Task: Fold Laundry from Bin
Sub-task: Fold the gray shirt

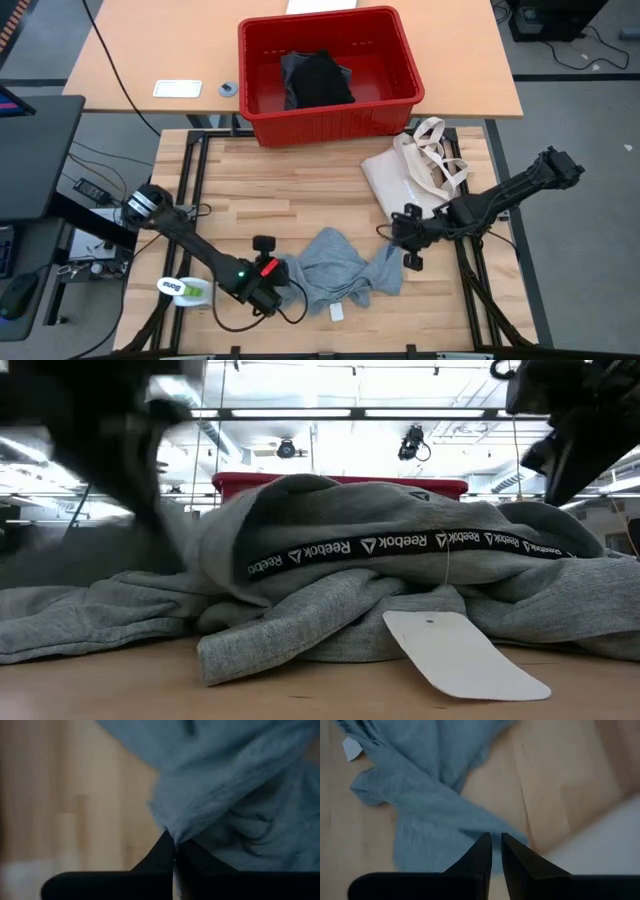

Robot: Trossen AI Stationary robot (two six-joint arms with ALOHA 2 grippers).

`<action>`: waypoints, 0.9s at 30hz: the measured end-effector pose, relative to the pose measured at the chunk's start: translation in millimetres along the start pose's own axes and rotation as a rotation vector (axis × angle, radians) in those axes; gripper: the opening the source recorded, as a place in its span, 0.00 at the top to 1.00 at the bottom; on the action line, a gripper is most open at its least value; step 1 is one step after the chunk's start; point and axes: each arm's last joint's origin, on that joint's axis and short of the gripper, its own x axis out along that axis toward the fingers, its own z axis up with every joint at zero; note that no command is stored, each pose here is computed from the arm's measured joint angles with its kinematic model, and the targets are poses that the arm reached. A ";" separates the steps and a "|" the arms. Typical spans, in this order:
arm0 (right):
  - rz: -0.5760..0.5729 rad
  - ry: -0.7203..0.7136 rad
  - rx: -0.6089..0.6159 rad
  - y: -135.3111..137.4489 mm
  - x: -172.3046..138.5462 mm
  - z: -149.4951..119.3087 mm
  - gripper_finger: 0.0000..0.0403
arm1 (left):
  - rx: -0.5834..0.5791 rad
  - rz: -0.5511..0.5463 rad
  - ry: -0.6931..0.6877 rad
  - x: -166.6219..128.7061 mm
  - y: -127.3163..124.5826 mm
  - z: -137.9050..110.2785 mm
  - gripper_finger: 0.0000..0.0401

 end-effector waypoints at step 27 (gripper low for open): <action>-0.364 0.097 -0.506 36.4 76.6 -27.0 0.66 | -0.289 0.000 -0.326 -157.1 68.8 8.6 0.98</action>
